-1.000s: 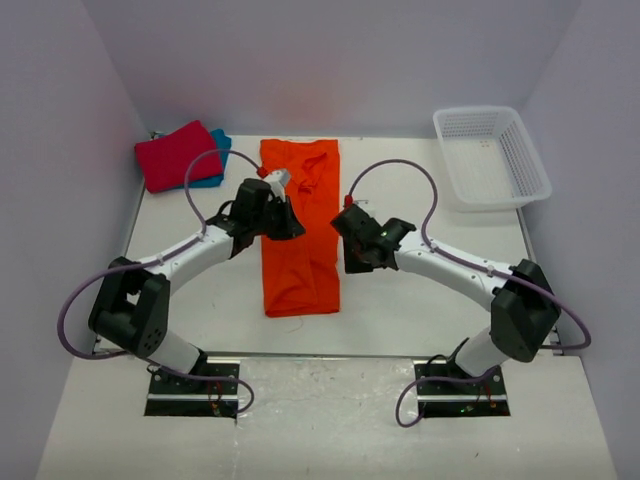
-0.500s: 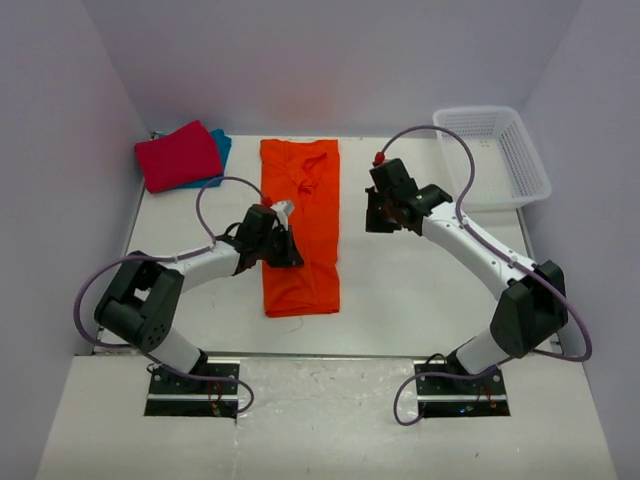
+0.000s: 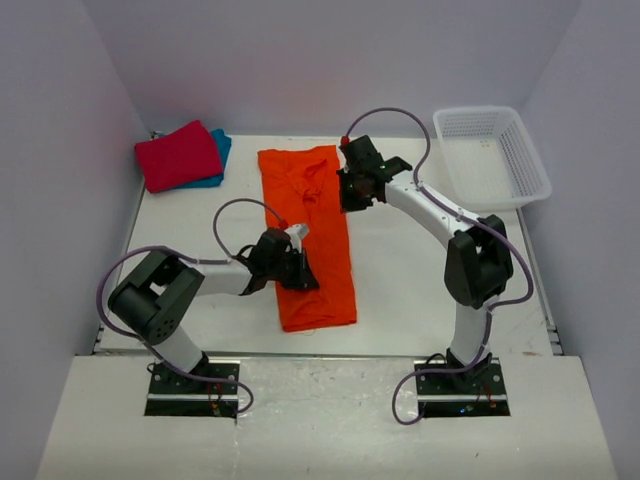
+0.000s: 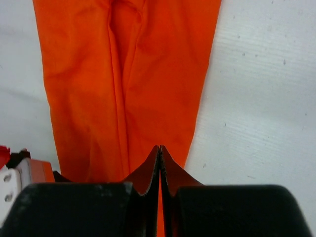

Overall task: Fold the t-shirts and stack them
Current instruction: Grab the bottom of the folded rectangular tshirt with both arms

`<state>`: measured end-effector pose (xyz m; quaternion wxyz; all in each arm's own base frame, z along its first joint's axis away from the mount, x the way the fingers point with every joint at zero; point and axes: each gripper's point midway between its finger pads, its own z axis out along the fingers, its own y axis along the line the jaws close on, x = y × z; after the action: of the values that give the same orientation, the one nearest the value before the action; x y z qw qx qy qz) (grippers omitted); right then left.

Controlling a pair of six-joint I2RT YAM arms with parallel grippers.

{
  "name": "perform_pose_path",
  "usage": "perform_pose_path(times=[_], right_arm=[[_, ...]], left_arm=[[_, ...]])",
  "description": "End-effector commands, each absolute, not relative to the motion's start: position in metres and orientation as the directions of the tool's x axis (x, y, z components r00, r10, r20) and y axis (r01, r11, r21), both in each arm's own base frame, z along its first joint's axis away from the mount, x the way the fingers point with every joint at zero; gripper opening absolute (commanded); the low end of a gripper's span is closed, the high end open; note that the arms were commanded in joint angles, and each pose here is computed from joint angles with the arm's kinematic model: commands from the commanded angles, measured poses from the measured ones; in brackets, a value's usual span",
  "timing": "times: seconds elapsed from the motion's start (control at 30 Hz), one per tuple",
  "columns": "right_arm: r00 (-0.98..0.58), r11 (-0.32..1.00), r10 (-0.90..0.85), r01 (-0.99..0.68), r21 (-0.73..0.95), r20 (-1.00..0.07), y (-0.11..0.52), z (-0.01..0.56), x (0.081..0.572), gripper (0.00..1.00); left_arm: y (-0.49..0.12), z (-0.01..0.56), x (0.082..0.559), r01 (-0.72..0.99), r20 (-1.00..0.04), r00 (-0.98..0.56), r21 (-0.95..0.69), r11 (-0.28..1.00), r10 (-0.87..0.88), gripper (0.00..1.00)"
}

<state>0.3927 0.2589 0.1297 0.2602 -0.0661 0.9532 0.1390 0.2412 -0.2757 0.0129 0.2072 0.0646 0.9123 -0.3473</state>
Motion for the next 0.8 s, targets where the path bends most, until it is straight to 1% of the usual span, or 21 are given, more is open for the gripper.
perform_pose_path(times=[0.0, 0.1, 0.27, 0.33, 0.37, 0.4, 0.47, 0.53, 0.67, 0.7, 0.77], right_arm=[[-0.821, 0.941, -0.086, -0.253, 0.225, -0.564, 0.265, 0.147, 0.415, 0.00], [-0.821, 0.934, -0.100, -0.273, 0.231, -0.562, 0.269, 0.144, 0.424, 0.00], [-0.827, 0.911, -0.119, -0.311, 0.271, -0.550, 0.279, 0.138, 0.436, 0.00], [-0.840, 0.904, -0.138, -0.323, 0.280, -0.525, 0.283, 0.129, 0.439, 0.12], [-0.835, 0.890, -0.138, -0.341, 0.303, -0.532, 0.290, 0.135, 0.442, 0.17], [-0.837, 0.881, -0.151, -0.355, 0.312, -0.525, 0.293, 0.133, 0.442, 0.25], [-0.839, 0.874, -0.156, -0.363, 0.323, -0.521, 0.301, 0.129, 0.449, 0.28], [-0.847, 0.863, -0.162, -0.371, 0.344, -0.506, 0.306, 0.126, 0.449, 0.29], [-0.852, 0.837, -0.161, -0.385, 0.388, -0.498, 0.320, 0.126, 0.455, 0.27], [-0.860, 0.840, -0.166, -0.379, 0.387, -0.482, 0.321, 0.116, 0.456, 0.27], [-0.860, 0.835, -0.170, -0.385, 0.393, -0.482, 0.325, 0.112, 0.461, 0.29]], left_arm=[[-0.268, -0.005, 0.209, 0.232, -0.356, -0.934, -0.583, 0.778, 0.012, 0.00], [-0.276, -0.002, 0.188, 0.262, -0.351, -0.935, -0.589, 0.765, 0.050, 0.00], [-0.279, 0.009, 0.169, 0.268, -0.349, -0.936, -0.607, 0.748, 0.052, 0.00], [-0.279, 0.013, 0.160, 0.276, -0.348, -0.935, -0.611, 0.742, 0.061, 0.00], [-0.279, 0.013, 0.157, 0.272, -0.342, -0.937, -0.610, 0.744, 0.063, 0.00], [-0.279, 0.013, 0.152, 0.270, -0.336, -0.940, -0.612, 0.743, 0.065, 0.00], [-0.278, 0.017, 0.147, 0.270, -0.338, -0.939, -0.619, 0.737, 0.061, 0.00], [-0.279, 0.018, 0.140, 0.269, -0.330, -0.942, -0.628, 0.730, 0.063, 0.00], [-0.282, 0.018, 0.126, 0.264, -0.310, -0.948, -0.640, 0.721, 0.073, 0.00], [-0.285, 0.019, 0.120, 0.271, -0.305, -0.949, -0.642, 0.717, 0.086, 0.00], [-0.289, 0.019, 0.115, 0.282, -0.305, -0.947, -0.643, 0.712, 0.099, 0.00]])
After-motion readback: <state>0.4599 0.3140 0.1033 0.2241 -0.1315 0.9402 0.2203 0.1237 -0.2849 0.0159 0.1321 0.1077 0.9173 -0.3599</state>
